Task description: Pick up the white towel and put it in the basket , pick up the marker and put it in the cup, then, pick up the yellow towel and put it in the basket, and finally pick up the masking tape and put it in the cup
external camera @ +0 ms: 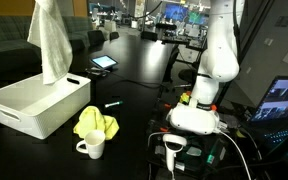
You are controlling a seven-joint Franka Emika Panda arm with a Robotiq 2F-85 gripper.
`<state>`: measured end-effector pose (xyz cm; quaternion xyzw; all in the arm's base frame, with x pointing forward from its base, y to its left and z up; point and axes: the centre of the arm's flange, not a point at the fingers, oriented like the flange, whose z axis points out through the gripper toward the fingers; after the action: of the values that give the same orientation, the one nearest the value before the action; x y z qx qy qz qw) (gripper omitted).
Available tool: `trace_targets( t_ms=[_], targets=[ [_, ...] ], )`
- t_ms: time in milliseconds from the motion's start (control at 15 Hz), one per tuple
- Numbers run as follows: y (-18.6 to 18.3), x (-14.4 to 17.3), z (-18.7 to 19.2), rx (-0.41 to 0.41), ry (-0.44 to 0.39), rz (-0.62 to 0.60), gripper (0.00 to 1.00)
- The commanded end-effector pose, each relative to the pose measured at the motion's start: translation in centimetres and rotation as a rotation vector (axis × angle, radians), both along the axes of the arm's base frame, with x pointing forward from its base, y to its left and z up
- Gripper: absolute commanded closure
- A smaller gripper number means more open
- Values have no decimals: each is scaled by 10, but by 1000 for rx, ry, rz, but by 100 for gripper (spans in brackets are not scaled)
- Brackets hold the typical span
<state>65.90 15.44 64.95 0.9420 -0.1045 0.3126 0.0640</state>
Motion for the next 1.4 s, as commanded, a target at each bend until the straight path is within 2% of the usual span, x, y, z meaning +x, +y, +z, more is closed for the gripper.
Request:
trace_targets(
  t_ms=[0, 67, 267, 533, 667, 1000, 1333],
  targets=[
    [5, 56, 3, 2, 49, 26, 71],
    [6, 64, -7, -8, 74, 36, 65],
    [-3, 53, -29, -36, 144, 110, 41],
    [-17, 9, -64, -69, 257, 220, 12],
    [-30, -20, -95, -67, 322, 287, 0],
    [-55, -58, -166, -89, 483, 422, 0],
    [-79, -93, -254, -109, 603, 490, 0]
  ],
)
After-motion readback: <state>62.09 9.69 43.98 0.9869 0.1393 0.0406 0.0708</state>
